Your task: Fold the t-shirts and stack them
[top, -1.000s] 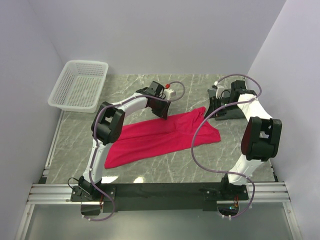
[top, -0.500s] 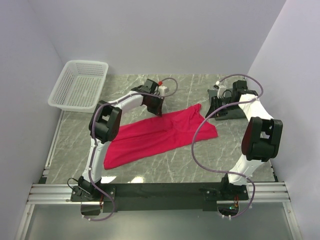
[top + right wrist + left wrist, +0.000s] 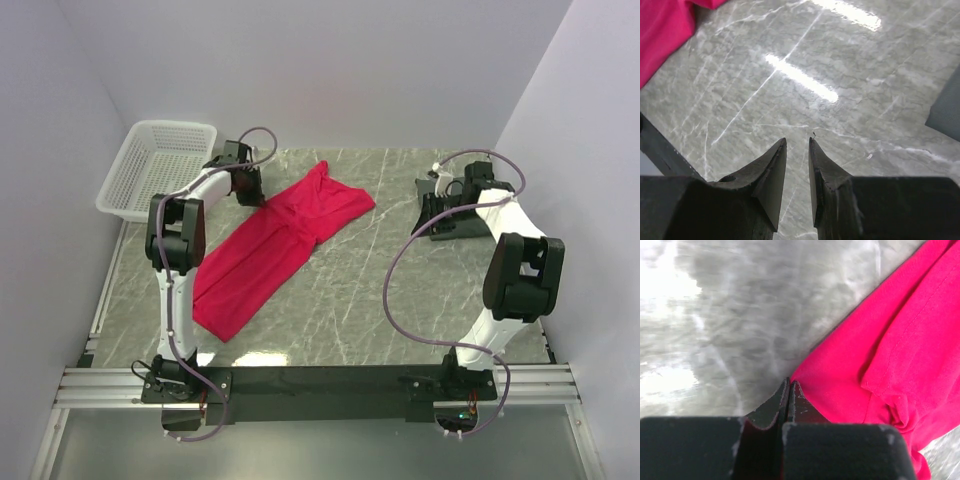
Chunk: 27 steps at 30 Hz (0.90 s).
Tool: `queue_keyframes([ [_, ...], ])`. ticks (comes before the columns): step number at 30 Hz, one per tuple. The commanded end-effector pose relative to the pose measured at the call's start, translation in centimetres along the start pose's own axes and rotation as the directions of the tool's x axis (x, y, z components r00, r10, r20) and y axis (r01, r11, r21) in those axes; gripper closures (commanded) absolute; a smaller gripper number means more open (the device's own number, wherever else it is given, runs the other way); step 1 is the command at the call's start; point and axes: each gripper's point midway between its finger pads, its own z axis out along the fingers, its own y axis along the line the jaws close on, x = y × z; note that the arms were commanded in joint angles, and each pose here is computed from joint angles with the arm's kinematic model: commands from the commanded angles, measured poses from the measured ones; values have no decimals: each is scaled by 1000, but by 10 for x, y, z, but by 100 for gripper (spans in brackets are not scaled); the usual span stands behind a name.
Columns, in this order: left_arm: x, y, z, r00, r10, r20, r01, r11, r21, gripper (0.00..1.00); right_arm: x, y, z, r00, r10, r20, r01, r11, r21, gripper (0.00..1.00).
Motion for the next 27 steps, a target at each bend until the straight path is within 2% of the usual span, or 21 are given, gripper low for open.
queue_keyframes([
  [1,-6,9,-7,999,-39,21,41,997,-66,99,-13,-10,12,1000,11,9,-12,998,56,68],
  [3,-14,0,-12,999,-34,30,35,999,-30,93,-21,-2,27,999,48,-2,-47,997,53,65],
  [5,-23,-10,-23,998,-29,57,29,1000,5,75,-41,-1,45,998,58,4,-58,996,64,62],
  [6,-28,-13,-29,997,-24,78,23,1000,14,71,-55,-3,54,994,108,15,-109,992,70,59],
  [7,-44,-24,-46,991,-17,136,11,999,39,63,-65,-7,58,991,133,30,-135,987,82,57],
  [9,-57,-33,-65,982,-5,191,-7,998,62,58,-90,12,76,987,154,42,-157,985,69,55],
  [12,-89,-52,-113,948,27,318,-56,995,83,54,-106,8,112,969,242,44,-246,964,98,53],
  [15,-110,-64,-167,897,55,439,-96,993,70,53,-122,-2,135,937,333,106,-347,925,157,52],
  [16,-112,-68,-193,873,64,484,-108,992,64,47,-126,-2,139,931,346,118,-360,922,141,52],
  [18,-120,-61,-222,826,67,559,-86,996,9,47,-128,-1,152,907,405,117,-417,903,104,52],
  [20,-112,-55,-258,777,73,625,-72,997,-27,35,-130,-3,160,899,421,123,-434,895,106,52],
  [21,-116,-50,-275,736,72,673,-48,997,-54,29,-131,-4,164,890,437,126,-451,886,110,52],
  [22,-106,-46,-294,711,62,700,-30,998,-59,17,-132,-6,167,888,440,137,-455,883,115,52],
  [23,-102,-44,-303,695,54,717,-15,998,-61,12,-131,-6,169,884,446,138,-462,879,117,52],
  [25,-89,-38,-324,655,24,755,18,999,-47,5,-129,-9,174,871,470,143,-487,864,128,52],
  [27,-78,-34,-330,656,10,754,24,999,-34,5,-123,-12,178,860,491,139,-508,849,145,52],
])
